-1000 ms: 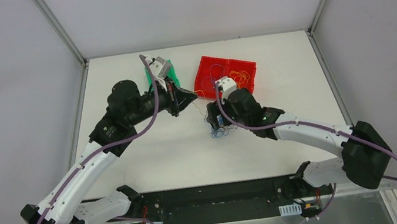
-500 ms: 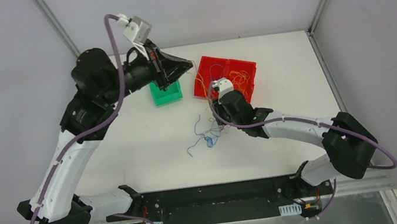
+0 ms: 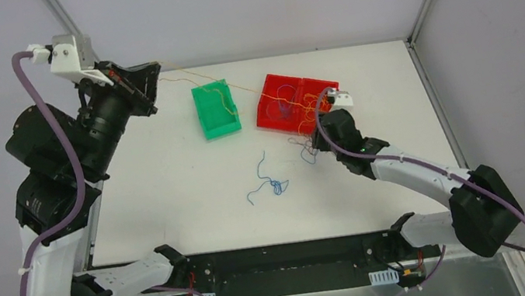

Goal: Untangle the cables

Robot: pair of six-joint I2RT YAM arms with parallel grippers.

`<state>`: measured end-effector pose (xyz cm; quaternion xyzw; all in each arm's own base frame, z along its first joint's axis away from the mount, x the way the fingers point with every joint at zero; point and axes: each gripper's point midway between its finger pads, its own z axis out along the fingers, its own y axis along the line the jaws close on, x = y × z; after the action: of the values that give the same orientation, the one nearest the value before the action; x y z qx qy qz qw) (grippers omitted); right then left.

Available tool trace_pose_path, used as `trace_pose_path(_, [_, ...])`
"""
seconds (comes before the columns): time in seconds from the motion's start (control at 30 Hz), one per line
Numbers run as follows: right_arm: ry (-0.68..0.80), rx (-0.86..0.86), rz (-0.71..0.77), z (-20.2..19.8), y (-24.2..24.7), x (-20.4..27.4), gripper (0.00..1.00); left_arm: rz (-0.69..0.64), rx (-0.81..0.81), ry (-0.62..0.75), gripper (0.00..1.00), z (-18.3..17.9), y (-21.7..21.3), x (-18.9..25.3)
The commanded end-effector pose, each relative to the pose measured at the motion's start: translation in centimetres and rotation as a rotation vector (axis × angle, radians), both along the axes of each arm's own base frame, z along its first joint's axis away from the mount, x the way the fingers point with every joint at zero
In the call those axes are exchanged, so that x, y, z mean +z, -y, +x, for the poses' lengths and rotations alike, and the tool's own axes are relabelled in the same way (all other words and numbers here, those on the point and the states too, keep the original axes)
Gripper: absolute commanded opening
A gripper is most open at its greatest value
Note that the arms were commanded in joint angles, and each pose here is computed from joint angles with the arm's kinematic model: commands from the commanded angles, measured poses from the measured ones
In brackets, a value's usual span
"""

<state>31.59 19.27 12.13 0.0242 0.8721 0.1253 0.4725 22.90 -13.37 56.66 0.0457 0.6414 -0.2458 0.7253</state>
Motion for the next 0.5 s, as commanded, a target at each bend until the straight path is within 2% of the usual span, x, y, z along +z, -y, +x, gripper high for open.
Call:
trace_pose_path(0.0, [-0.022,-0.231,0.072,0.1,4.6,-0.1,0.35,-0.009,0.337,0.005,0.00,0.2,-7.0,-0.5])
trace_pose_path(0.27, [-0.114,-0.597,0.219,0.1,12.4,-2.0,0.31,-0.029,0.495,-0.010,0.00,0.8,-9.5,-2.5])
trace_pose_path(0.33, [-0.117,-0.587,0.246,0.0,12.4,-1.8,0.29,-0.036,0.470,-0.005,0.00,1.0,-8.8,-3.0])
trace_pose_path(0.47, [-0.031,-0.469,0.293,0.1,10.9,0.5,0.26,0.012,0.296,-0.006,0.00,2.0,-4.8,-4.0])
